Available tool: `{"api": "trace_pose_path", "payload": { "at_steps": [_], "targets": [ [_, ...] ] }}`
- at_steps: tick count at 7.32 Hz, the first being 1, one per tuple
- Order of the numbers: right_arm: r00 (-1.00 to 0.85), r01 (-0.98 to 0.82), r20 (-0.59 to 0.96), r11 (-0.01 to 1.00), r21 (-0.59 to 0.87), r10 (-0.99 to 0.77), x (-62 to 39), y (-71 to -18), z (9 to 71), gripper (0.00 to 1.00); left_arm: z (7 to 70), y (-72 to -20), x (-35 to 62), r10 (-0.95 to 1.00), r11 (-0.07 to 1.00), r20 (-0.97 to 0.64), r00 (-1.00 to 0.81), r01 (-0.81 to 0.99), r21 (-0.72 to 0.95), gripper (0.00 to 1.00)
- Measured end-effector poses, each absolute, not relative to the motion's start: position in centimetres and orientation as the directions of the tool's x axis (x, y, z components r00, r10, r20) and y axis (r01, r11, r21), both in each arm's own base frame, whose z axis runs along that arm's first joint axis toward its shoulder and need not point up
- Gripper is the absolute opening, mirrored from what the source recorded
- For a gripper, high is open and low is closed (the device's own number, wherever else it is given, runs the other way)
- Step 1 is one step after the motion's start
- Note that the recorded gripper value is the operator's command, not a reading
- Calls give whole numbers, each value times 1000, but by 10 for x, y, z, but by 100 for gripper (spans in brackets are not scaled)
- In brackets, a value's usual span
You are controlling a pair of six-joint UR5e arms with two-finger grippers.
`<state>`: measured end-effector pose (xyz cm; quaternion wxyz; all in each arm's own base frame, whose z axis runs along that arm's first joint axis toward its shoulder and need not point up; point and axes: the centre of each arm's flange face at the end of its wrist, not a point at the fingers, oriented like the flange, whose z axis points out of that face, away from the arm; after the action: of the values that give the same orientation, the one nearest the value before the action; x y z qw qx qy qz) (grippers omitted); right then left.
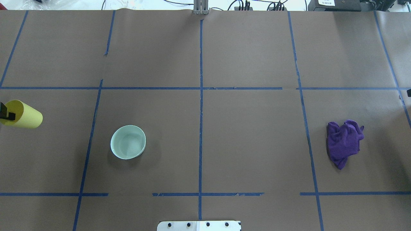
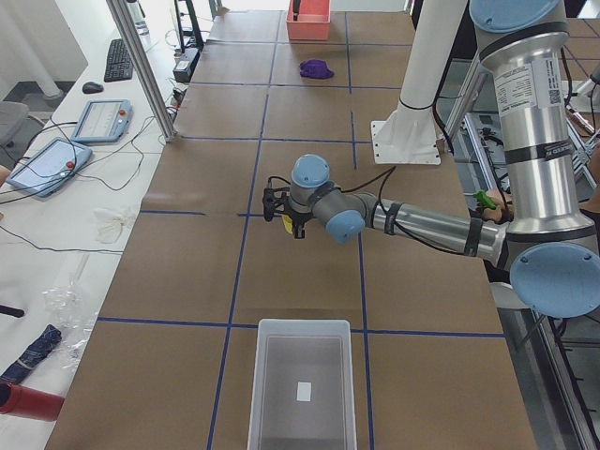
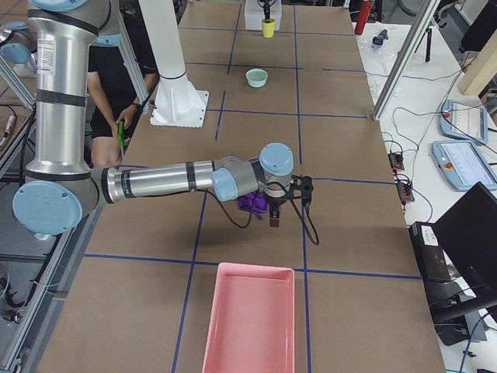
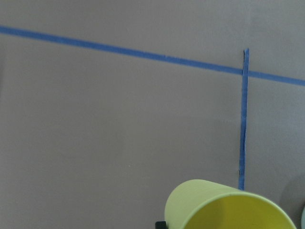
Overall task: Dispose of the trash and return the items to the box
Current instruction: 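Lift the yellow cup with the left gripper while the right grasps the purple cloth, then carry the yellow cup into the clear bin while lifting the cloth toward the tray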
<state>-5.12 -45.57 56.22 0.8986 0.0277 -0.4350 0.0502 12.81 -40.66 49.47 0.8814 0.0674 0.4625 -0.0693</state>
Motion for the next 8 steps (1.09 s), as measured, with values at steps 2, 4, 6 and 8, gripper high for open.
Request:
{"api": "trace_pose_path", "payload": {
  "at_steps": [2, 4, 6, 8],
  "targets": [
    [580, -166, 801, 984, -59, 146, -103, -434, 559, 100, 486, -428, 84, -12, 969, -779, 627, 201, 146, 0],
    [577, -188, 793, 977, -105, 196, -163, -414, 544, 100, 488, -445, 25, 34, 947, -721, 692, 209, 245, 0],
    [588, -204, 781, 973, -107, 210, -230, -387, 534, 100, 511, -455, -29, 65, 920, -625, 778, 196, 340, 0],
    [614, -185, 764, 977, -103, 196, -258, -362, 543, 85, 548, -474, -75, 97, 911, -549, 830, 149, 385, 0]
  ]
}}
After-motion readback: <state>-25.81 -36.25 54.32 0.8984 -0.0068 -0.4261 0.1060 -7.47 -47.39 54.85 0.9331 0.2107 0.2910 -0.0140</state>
